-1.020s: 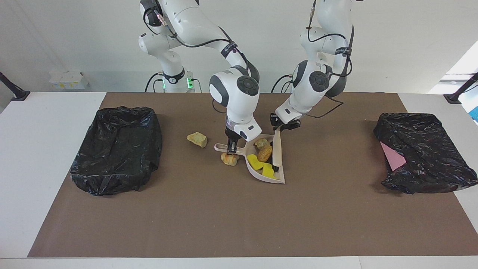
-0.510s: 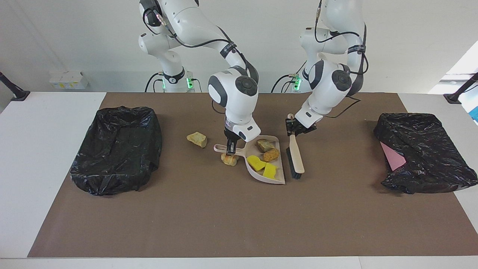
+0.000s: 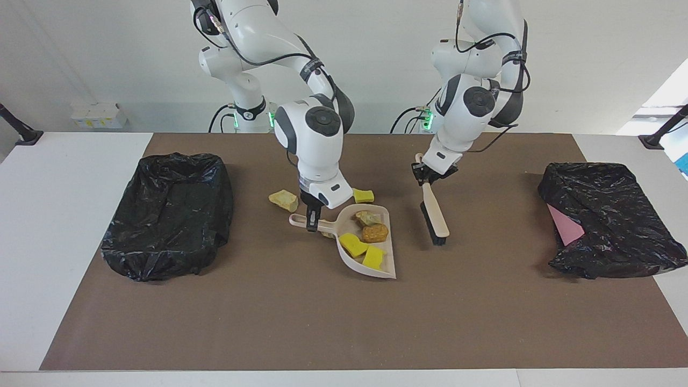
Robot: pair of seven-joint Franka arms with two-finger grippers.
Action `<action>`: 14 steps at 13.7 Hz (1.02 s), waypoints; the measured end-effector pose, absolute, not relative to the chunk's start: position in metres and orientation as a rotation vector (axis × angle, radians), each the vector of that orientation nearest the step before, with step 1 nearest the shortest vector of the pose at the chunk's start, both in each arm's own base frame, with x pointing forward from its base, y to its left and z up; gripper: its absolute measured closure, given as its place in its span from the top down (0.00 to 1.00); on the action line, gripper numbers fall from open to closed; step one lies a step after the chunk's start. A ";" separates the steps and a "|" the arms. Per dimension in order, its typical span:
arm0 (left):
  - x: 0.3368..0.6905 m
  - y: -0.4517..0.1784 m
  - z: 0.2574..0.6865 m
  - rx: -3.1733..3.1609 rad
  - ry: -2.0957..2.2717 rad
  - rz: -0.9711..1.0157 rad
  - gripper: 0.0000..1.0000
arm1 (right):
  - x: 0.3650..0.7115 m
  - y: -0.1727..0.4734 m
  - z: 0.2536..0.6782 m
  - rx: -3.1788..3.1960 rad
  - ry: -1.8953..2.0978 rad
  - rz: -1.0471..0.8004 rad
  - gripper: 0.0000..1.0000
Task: Sweep and dump trash in bin
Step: 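Carry the loaded dustpan toward the trash bag with the right gripper, then tip the dustpan over the trash bag while the left gripper withdraws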
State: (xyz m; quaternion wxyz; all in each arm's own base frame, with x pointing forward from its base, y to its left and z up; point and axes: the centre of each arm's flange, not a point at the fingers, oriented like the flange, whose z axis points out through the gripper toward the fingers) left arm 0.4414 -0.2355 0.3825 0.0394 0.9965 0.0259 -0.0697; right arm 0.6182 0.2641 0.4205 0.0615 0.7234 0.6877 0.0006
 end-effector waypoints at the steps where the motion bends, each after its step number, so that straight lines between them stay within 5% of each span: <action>1: 0.424 -0.250 0.381 3.065 0.081 -0.227 0.26 | 0.624 0.241 0.434 2.189 2.101 0.016 0.33; 9: 0.283 -0.338 0.360 3.143 0.101 -0.264 0.26 | 0.630 0.084 0.514 2.230 2.098 0.025 0.33; 13: 0.252 -0.347 0.335 3.129 0.077 -0.203 0.26 | 0.616 -0.025 0.547 2.220 2.106 0.006 0.33; 14: 0.254 -0.345 0.335 3.125 0.086 -0.199 0.33 | 0.613 -0.053 0.551 2.215 2.114 0.016 0.33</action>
